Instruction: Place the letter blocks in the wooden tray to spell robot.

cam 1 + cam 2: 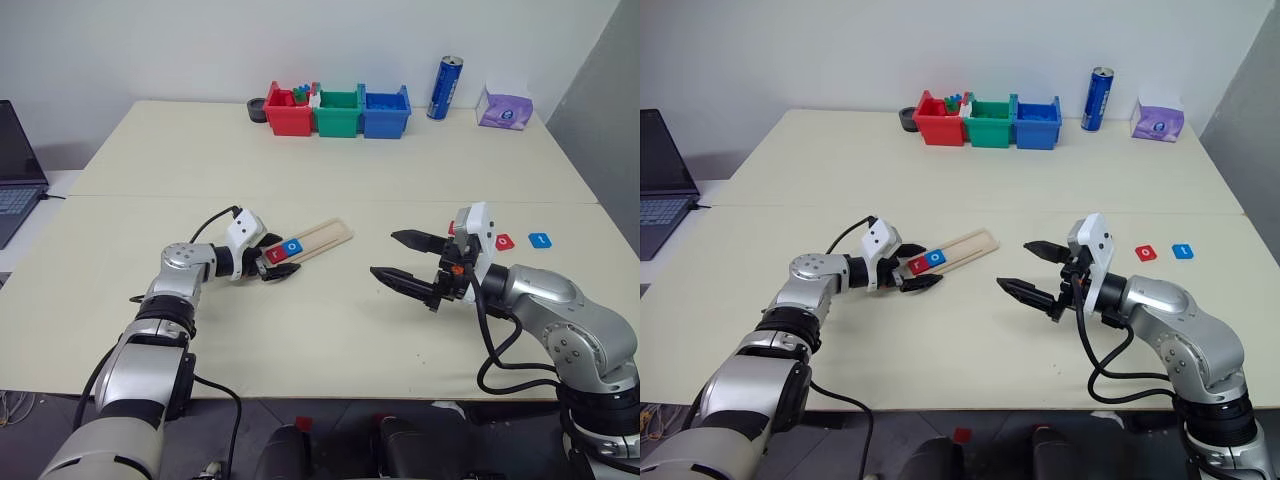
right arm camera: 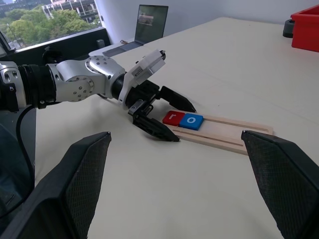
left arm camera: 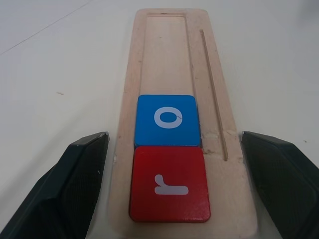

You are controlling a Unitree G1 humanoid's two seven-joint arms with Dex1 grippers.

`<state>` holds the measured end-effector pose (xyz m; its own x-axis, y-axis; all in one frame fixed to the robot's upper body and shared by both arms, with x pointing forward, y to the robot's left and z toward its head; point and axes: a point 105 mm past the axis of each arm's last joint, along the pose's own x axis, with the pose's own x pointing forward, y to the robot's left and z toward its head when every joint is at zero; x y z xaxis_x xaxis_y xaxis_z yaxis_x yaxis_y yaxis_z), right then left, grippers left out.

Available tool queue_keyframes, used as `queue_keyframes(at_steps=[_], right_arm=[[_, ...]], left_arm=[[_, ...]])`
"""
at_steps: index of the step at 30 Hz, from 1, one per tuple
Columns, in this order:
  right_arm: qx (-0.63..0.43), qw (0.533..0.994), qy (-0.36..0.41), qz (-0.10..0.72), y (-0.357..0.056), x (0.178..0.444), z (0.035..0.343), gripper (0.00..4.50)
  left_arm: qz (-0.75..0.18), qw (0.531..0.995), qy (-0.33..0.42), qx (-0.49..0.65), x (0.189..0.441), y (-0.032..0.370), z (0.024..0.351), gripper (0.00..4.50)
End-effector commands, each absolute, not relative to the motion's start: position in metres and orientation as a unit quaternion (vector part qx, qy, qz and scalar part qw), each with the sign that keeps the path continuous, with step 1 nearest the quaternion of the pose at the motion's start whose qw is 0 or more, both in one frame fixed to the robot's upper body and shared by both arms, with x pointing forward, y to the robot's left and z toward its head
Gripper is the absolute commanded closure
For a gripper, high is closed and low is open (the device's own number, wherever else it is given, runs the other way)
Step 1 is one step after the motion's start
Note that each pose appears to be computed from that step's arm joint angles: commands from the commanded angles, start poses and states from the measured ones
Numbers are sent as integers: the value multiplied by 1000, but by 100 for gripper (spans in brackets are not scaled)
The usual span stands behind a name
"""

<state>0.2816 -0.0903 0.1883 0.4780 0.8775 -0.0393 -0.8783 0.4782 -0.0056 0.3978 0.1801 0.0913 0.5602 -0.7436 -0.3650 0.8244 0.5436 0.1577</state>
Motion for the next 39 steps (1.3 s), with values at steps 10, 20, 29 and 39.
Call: queue_keyframes(at_steps=[10, 20, 29, 39], right_arm=[[-24, 859, -14, 511, -92, 280, 204, 0], [-32, 855, -12, 518, -93, 275, 205, 0], [-32, 849, -7, 527, -93, 271, 203, 0], [-44, 837, 3, 545, -95, 263, 195, 0]], left_arm=[[-477, 848, 170, 155, 388, 181, 77, 111], [-585, 778, 88, 209, 358, 155, 91, 111], [-656, 713, 88, 231, 304, 153, 95, 111], [-648, 720, 95, 229, 304, 153, 88, 111]])
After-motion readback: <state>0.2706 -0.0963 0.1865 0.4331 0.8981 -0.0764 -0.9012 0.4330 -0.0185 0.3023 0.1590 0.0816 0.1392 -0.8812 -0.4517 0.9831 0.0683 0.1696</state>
